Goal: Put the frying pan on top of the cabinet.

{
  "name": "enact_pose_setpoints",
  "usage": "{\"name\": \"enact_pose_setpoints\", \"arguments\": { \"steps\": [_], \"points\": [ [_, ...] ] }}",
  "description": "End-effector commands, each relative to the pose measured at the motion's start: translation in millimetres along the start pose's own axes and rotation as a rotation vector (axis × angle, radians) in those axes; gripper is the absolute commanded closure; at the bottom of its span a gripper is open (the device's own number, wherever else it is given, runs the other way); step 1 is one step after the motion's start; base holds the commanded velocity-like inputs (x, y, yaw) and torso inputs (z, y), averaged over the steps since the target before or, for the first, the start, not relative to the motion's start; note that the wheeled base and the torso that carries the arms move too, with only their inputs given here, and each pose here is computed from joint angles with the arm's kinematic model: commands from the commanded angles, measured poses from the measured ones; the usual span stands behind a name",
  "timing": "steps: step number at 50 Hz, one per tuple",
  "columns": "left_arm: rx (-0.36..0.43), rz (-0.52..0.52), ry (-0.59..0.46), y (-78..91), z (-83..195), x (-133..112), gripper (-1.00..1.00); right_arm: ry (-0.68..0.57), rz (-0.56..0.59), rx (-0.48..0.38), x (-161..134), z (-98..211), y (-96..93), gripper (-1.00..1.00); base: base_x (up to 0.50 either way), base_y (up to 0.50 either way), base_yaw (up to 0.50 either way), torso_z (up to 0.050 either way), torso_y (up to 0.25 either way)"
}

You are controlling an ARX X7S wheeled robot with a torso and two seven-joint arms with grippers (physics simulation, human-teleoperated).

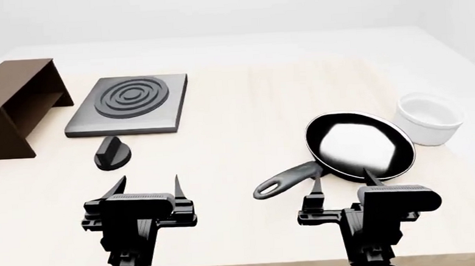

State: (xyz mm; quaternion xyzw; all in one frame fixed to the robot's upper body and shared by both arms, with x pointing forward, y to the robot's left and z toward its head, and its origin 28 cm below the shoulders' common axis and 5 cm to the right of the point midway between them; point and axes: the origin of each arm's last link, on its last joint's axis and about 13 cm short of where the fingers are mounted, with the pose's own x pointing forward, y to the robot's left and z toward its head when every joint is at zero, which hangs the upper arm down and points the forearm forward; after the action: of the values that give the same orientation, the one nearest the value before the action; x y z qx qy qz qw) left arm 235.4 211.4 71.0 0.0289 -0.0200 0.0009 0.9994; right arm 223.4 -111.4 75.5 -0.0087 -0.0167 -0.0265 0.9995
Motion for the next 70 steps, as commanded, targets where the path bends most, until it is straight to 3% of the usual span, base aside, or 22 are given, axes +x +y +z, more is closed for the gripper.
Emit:
{"name": "enact_pose_setpoints", "arguments": {
  "steps": [1, 39, 41, 42, 47, 49, 51, 52, 55, 61, 66, 70],
  "points": [
    [0.01, -0.001, 0.006, 0.5, 2.5, 1.5, -1.0, -0.004, -0.003, 0.0, 1.2, 6.3, -1.0, -1.0, 0.5, -0.07, 0.0, 0.0, 0.0],
    [-0.011, 0.005, 0.019, 3.1, -0.8, 3.3, -1.0, -0.002, -0.012, 0.026, 3.3, 1.4, -2.1, -1.0, 0.46, -0.03, 0.0, 0.0, 0.0],
    [-0.11, -0.057, 0.061, 3.7, 4.3, 3.1, -1.0, -0.003, -0.02, 0.016, 3.8, 1.6, -2.8, -1.0, 0.0, 0.0, 0.0, 0.0, 0.0],
    [-0.098, -0.08, 0.062, 3.4, 6.9, 3.4, -1.0, -0.002, -0.026, 0.012, 4.2, 1.7, -3.5, -1.0, 0.0, 0.0, 0.0, 0.0, 0.0],
    [0.091, -0.188, 0.071, -2.6, 26.9, 7.7, -1.0, 0.005, -0.075, -0.011, 6.4, 6.9, -9.8, -1.0, 0.0, 0.0, 0.0, 0.0, 0.0],
    [0.054, -0.287, 0.121, -5.7, 35.9, 7.7, -1.0, 0.0, -0.083, -0.014, 6.2, 8.9, -11.1, -1.0, 0.0, 0.0, 0.0, 0.0, 0.0],
    [0.004, -0.457, 0.262, -10.2, 47.5, 3.7, -1.0, -0.003, -0.093, -0.017, 6.2, 10.9, -12.0, -1.0, 0.0, 0.0, 0.0, 0.0, 0.0],
    [0.049, -0.578, 0.343, -14.6, 54.1, -1.4, -1.0, -0.005, -0.09, -0.019, 6.1, 12.0, -11.7, -1.0, 0.0, 0.0, 0.0, 0.0, 0.0],
    [0.058, -0.753, 0.394, -20.8, 64.1, -10.9, -1.0, -0.005, -0.087, -0.027, 6.4, 12.0, -10.8, -1.0, 0.0, 0.0, 0.0, 0.0, 0.0],
    [0.016, -0.916, 0.458, -30.2, 74.6, -16.3, -1.0, -0.01, -0.087, -0.03, 7.7, 14.2, -10.7, -1.0, 0.0, 0.0, 0.0, 0.0, 0.0],
    [0.061, -1.079, 0.564, -39.3, 74.9, -28.0, -1.0, -0.012, -0.088, -0.035, 8.5, 15.3, -10.3, -1.0, 0.0, 0.0, 0.0, 0.0, 0.0],
    [0.068, -1.11, 0.575, -43.4, 76.5, -31.4, -1.0, -0.014, -0.088, -0.033, 8.6, 16.0, -10.2, -1.0, 0.0, 0.0, 0.0, 0.0, 0.0]
  ]
}}
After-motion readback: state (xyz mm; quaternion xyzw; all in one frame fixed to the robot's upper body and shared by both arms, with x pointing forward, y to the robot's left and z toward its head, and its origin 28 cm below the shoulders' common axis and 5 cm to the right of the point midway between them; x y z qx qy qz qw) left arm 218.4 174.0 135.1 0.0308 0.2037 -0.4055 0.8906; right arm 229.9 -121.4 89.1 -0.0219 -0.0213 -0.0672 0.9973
